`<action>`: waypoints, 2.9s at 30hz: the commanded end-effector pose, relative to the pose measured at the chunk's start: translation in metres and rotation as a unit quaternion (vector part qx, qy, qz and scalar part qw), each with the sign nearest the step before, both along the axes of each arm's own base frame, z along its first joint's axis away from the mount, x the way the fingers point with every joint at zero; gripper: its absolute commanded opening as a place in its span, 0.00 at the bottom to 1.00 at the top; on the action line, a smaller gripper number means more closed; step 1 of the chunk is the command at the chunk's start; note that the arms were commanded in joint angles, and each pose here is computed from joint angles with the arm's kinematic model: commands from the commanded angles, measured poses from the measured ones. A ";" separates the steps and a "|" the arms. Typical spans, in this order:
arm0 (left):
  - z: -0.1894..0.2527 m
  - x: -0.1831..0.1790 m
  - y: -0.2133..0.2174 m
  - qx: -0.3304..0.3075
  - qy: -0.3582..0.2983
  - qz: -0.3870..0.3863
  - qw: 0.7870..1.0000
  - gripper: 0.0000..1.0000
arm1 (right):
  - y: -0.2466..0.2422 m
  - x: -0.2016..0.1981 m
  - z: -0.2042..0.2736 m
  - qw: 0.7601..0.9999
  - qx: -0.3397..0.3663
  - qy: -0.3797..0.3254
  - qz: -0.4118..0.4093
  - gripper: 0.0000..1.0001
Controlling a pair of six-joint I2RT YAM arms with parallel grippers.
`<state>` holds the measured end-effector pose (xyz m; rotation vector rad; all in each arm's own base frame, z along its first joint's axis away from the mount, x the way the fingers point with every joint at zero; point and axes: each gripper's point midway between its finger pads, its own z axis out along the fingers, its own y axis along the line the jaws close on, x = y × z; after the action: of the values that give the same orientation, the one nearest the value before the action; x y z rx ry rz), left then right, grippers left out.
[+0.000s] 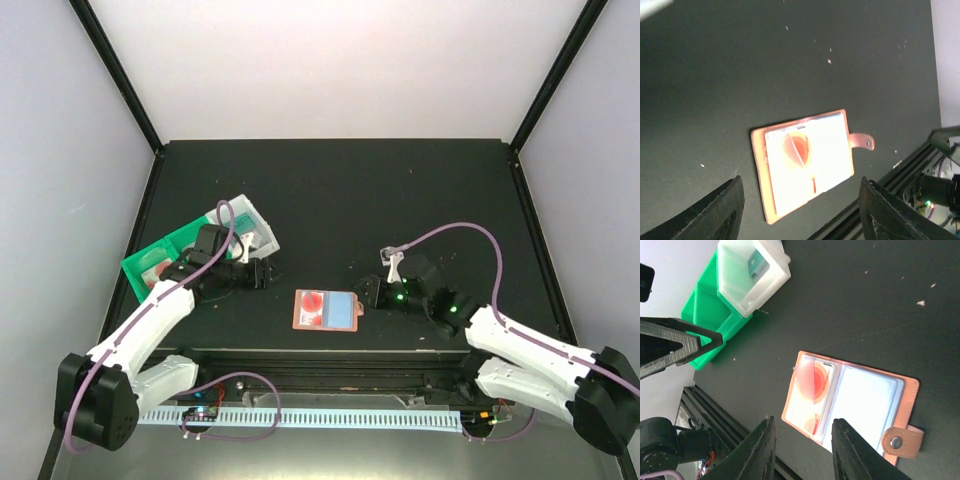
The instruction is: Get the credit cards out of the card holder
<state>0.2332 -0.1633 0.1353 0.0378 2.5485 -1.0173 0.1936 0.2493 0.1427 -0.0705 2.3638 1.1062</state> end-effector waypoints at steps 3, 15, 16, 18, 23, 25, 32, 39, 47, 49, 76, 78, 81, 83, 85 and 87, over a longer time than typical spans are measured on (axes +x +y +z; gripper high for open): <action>-0.014 -0.012 -0.027 -0.031 0.014 -0.036 0.999 0.62 | 0.027 -0.002 -0.005 0.999 0.015 0.015 0.035 0.31; -0.059 -0.032 -0.054 -0.053 0.069 -0.069 0.994 0.38 | 0.063 -0.005 -0.040 0.996 -0.007 0.055 0.071 0.31; -0.062 -0.033 -0.055 -0.054 0.070 -0.069 0.994 0.35 | 0.065 -0.005 -0.043 0.996 -0.008 0.057 0.072 0.30; -0.068 -0.035 -0.056 -0.058 0.074 -0.070 0.993 0.30 | 0.069 -0.005 -0.051 0.995 -0.013 0.067 0.076 0.30; -0.082 -0.041 -0.057 -0.059 0.089 -0.073 0.992 0.25 | 0.080 -0.004 -0.061 0.993 -0.025 0.074 0.087 0.30; -0.088 -0.043 -0.058 -0.060 0.098 -0.075 0.991 0.25 | 0.082 -0.003 -0.066 0.993 -0.030 0.077 0.088 0.30; -0.097 -0.047 -0.059 -0.060 0.110 -0.079 0.989 0.16 | 0.086 0.002 -0.084 0.992 -0.047 0.087 0.084 0.30; -0.101 -0.048 -0.057 -0.057 0.110 -0.077 0.989 0.11 | 0.088 0.001 -0.095 0.990 -0.052 0.096 0.087 0.29; -0.108 -0.051 -0.057 -0.055 0.116 -0.075 0.989 0.05 | 0.092 0.003 -0.105 0.989 -0.057 0.103 0.088 0.27; -0.110 -0.051 -0.056 -0.054 0.118 -0.073 0.989 0.05 | 0.092 0.003 -0.107 0.989 -0.059 0.105 0.088 0.27; -0.121 -0.053 -0.051 -0.037 0.122 -0.063 0.990 0.02 | 0.078 0.007 -0.125 0.989 -0.086 0.102 0.060 0.08; -0.123 -0.054 -0.049 -0.032 0.124 -0.062 0.990 0.01 | 0.075 0.007 -0.126 0.989 -0.089 0.101 0.055 0.05; -0.124 -0.054 -0.049 -0.029 0.126 -0.061 0.990 0.02 | 0.072 0.006 -0.127 0.990 -0.089 0.100 0.052 0.03; -0.124 -0.054 -0.049 -0.030 0.126 -0.059 0.990 0.02 | 0.072 0.005 -0.126 0.990 -0.090 0.098 0.055 0.03; -0.123 -0.053 -0.048 -0.030 0.125 -0.058 0.990 0.02 | 0.072 0.005 -0.123 0.990 -0.088 0.094 0.057 0.03; -0.123 -0.053 -0.048 -0.029 0.124 -0.057 0.990 0.01 | 0.071 0.005 -0.120 0.990 -0.086 0.092 0.056 0.04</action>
<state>0.1797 -0.2138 0.0175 0.0479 2.7568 -1.2465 0.1988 0.3283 0.0213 -0.1694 2.6635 1.0347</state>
